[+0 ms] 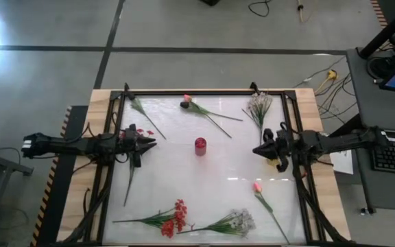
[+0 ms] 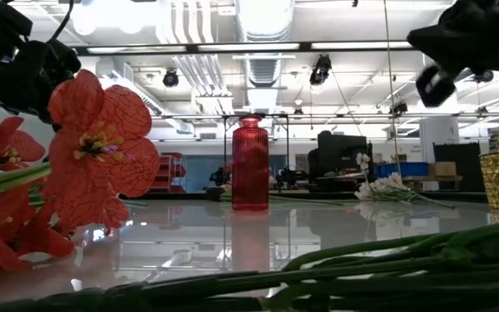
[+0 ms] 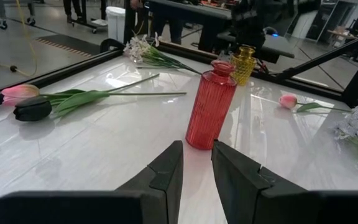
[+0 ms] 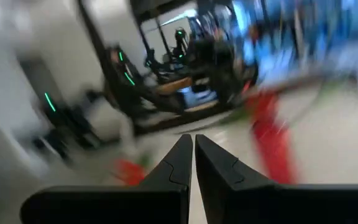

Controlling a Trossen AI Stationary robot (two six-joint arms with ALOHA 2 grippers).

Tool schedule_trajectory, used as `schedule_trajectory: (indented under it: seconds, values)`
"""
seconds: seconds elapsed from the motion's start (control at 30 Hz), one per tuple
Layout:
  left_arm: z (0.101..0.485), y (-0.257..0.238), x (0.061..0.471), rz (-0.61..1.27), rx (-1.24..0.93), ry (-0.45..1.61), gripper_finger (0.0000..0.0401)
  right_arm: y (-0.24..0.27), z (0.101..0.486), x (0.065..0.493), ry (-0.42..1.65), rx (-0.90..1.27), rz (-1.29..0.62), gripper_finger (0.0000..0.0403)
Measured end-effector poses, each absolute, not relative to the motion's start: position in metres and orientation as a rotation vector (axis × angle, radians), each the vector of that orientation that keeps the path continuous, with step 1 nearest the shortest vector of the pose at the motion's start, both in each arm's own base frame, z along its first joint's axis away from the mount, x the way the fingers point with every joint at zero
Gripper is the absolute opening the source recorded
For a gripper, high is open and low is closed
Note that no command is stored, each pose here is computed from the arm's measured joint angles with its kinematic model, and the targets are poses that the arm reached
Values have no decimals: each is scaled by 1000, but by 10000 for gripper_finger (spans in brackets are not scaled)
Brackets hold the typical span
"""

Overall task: Sort flowers into vase by color
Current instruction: Put the bottom pink flower into the red vase

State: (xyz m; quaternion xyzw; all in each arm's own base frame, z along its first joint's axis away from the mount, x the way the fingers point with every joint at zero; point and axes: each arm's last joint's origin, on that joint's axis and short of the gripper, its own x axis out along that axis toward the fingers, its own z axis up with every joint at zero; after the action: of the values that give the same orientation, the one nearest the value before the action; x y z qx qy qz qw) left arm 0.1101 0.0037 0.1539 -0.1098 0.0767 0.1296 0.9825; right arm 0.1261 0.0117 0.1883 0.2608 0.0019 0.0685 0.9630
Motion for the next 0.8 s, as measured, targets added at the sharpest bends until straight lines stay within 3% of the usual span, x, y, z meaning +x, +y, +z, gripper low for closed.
schedule_trajectory:
  seconds: [0.13,0.43,0.53,0.8]
  values:
    - [154,4,110,261,-221,156,75,11,187,128,28,850,107,13]
    - [154,4,110,261,-221,155,75,8,188,129,24,960,21,13]
    - [154,4,110,261,-221,155,75,14,201,137,183,972,-15,13]
    - [154,4,110,261,-221,154,75,38,271,165,653,764,-252,12]
